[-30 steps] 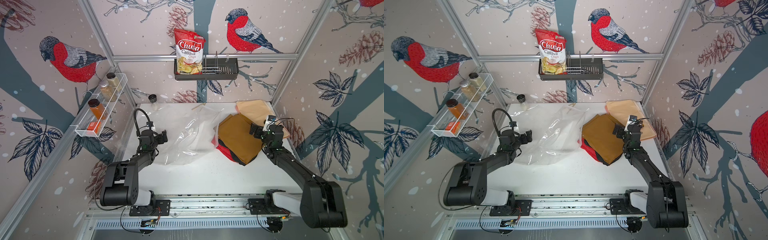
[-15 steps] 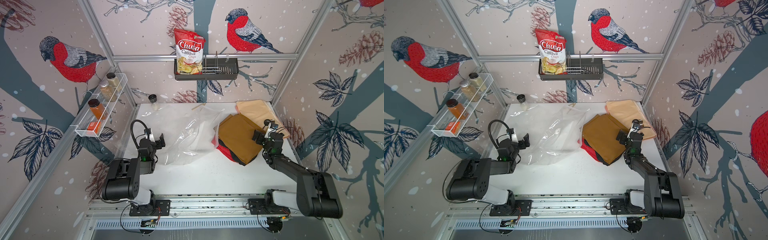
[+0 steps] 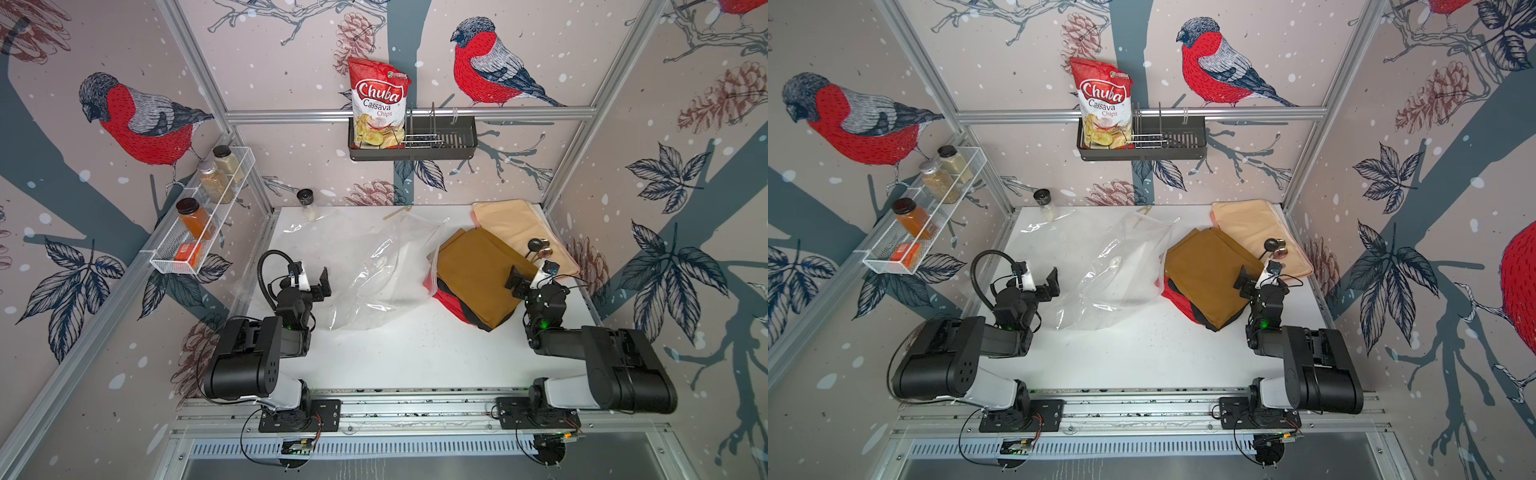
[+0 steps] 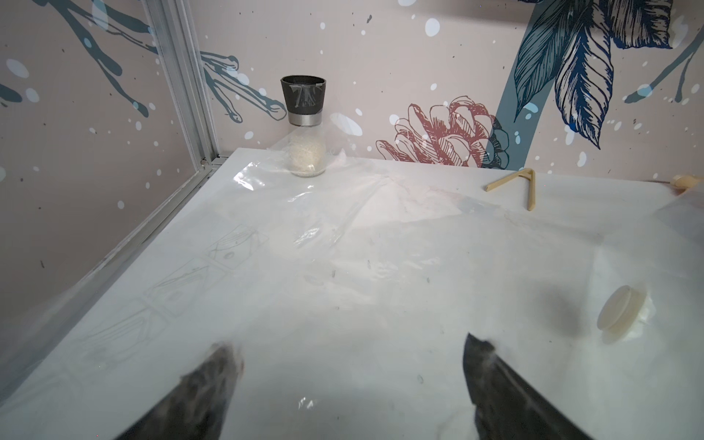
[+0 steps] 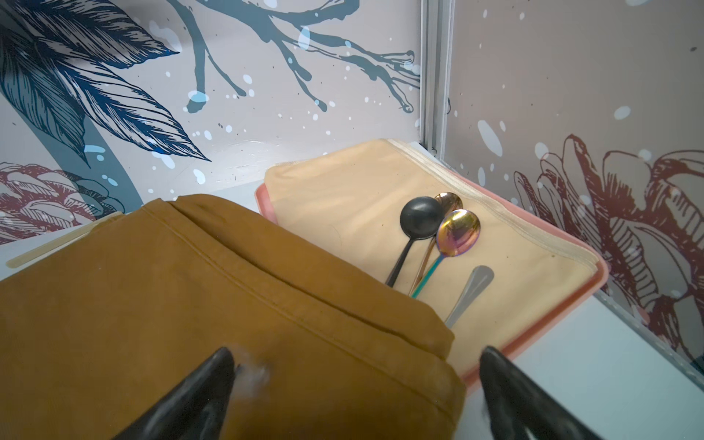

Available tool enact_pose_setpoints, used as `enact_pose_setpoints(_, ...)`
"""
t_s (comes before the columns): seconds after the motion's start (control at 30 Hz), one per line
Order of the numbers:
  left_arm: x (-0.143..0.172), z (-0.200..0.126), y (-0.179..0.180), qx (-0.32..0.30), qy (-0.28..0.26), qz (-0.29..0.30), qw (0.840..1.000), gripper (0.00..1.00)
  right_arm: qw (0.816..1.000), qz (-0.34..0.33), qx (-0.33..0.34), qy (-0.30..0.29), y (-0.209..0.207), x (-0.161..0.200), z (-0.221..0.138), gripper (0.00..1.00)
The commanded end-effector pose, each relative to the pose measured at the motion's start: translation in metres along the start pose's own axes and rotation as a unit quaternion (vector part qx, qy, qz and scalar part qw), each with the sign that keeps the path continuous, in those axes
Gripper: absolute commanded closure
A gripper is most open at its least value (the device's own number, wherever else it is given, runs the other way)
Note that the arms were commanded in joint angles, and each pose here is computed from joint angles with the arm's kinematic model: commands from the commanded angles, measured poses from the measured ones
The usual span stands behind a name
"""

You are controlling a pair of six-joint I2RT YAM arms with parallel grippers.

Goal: Take the trousers out of the vacuum bag
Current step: Reset both arms

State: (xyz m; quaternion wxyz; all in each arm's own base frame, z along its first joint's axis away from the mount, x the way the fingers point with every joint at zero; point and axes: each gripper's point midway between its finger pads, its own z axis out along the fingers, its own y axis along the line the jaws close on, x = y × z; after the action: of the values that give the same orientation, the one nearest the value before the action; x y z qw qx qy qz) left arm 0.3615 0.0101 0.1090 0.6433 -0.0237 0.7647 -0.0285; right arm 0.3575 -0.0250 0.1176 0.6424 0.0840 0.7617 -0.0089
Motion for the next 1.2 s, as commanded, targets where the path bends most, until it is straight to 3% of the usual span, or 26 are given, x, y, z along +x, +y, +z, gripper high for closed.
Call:
enact_pose_setpoints(0.0, -0.031, -0.011, 0.000, 0.000, -0.084, 0.005, 0.996, 0.03, 0.998, -0.001, -0.014, -0.068, 0.005, -0.024, -0.006, 0.00)
enact_pose_setpoints(0.1, -0.029, -0.010, 0.001, -0.005, -0.076, 0.005, 0.997, 0.03, 0.996, -0.006, -0.021, -0.082, 0.008, -0.022, -0.010, 0.00)
enact_pose_setpoints(0.47, -0.024, 0.007, -0.001, -0.006, -0.047, 0.015, 0.999, 0.02, 0.999, -0.016, -0.027, -0.042, 0.014, -0.014, 0.008, 0.00)
enact_pose_setpoints(1.17, -0.023, 0.012, -0.001, -0.028, -0.038, 0.026, 0.999, 0.02, 0.999, -0.016, -0.026, -0.041, 0.013, -0.013, 0.008, 0.00)
